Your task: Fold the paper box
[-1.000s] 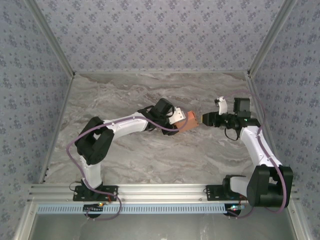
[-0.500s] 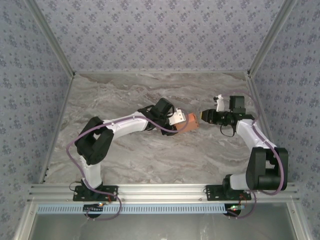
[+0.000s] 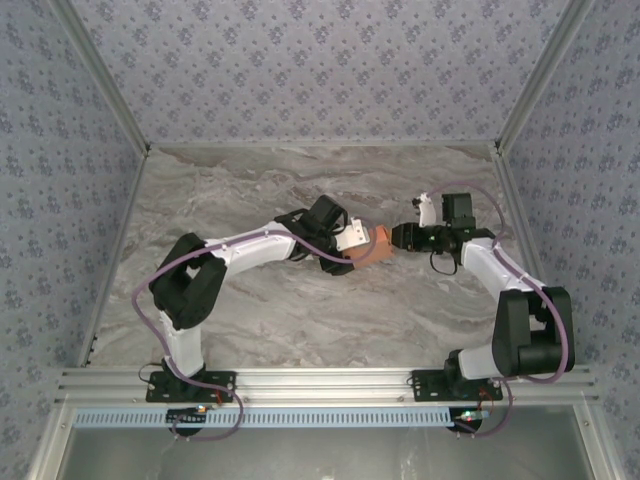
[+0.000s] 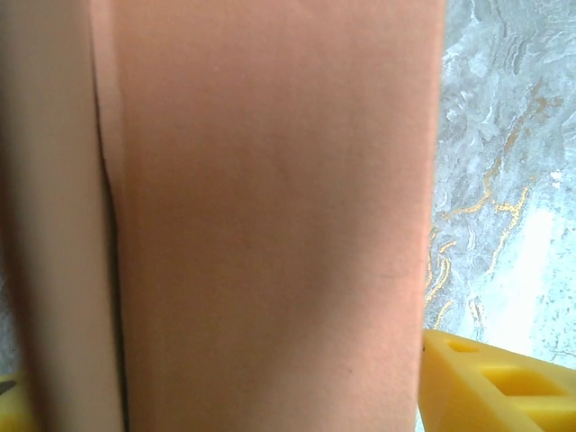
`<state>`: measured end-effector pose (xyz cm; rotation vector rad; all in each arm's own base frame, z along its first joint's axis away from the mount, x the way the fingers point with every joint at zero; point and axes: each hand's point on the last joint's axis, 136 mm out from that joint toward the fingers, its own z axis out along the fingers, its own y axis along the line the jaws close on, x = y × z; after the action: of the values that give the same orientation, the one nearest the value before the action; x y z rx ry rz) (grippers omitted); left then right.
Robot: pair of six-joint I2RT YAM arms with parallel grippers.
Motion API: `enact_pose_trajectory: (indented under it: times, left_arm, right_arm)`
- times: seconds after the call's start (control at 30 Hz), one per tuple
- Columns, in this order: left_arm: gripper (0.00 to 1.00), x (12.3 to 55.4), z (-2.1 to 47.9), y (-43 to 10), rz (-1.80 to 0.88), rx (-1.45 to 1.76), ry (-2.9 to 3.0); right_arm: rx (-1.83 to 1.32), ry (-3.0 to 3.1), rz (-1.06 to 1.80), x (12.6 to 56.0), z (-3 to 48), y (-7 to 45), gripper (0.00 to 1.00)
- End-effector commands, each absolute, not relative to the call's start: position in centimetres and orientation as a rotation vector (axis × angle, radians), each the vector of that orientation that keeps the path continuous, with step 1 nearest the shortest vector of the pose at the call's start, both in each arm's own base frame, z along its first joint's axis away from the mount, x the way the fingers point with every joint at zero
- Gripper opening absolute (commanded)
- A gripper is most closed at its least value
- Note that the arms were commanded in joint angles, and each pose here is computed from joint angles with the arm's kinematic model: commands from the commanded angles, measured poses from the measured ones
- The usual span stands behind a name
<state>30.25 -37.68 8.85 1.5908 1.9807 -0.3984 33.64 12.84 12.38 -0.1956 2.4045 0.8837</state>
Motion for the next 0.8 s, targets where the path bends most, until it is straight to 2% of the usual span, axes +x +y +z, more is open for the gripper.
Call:
enact_pose_trajectory:
  times: [0.0, 0.13, 0.2, 0.3, 0.37, 0.43, 0.47, 0.6, 0.73, 0.77]
  left_arm:
    - [0.65, 29.9, 11.1, -37.8, -0.463, 1.568, 1.951]
    - [0.62, 29.5, 11.2, -37.8, -0.480, 1.586, 1.948]
    - [0.62, 29.4, 11.1, -37.7, -0.482, 1.597, 1.951]
    - [0.61, 29.0, 10.7, -37.4, -0.468, 1.645, 1.951]
    - [0.58, 28.7, 10.2, -37.1, -0.440, 1.690, 1.950]
    - [0.57, 28.6, 10.0, -36.9, -0.419, 1.726, 1.947]
    - [0.56, 28.4, 9.9, -36.6, -0.409, 1.755, 1.941]
    - [0.56, 27.4, 10.2, -35.3, -0.380, 1.875, 1.895]
    - [0.56, 26.3, 10.4, -33.5, -0.358, 2.006, 1.846]
    - [0.56, 25.8, 10.3, -32.8, -0.355, 2.039, 1.850]
  right_arm:
    - [-0.222, 2.400, 0.841, 33.0, 12.2, 12.2, 0.30]
    - [-0.213, 2.414, 0.766, 32.9, 11.9, 11.2, 0.31]
    - [-0.218, 2.400, 0.710, 32.8, 12.1, 10.5, 0.38]
    - [-0.306, 2.303, 0.622, 32.5, 13.7, 9.9, 0.42]
    - [-0.473, 2.201, 0.510, 31.8, 15.0, 9.6, 0.48]
    - [-0.608, 2.124, 0.400, 31.2, 15.5, 9.3, 0.60]
    - [-0.668, 2.086, 0.358, 31.0, 15.8, 9.1, 0.62]
    - [-0.884, 1.923, 0.410, 30.2, 17.0, 10.6, 0.61]
    - [-1.369, 1.513, 0.600, 25.2, 18.2, 15.6, 0.63]
    - [-1.396, 1.472, 0.602, 25.3, 18.4, 16.0, 0.65]
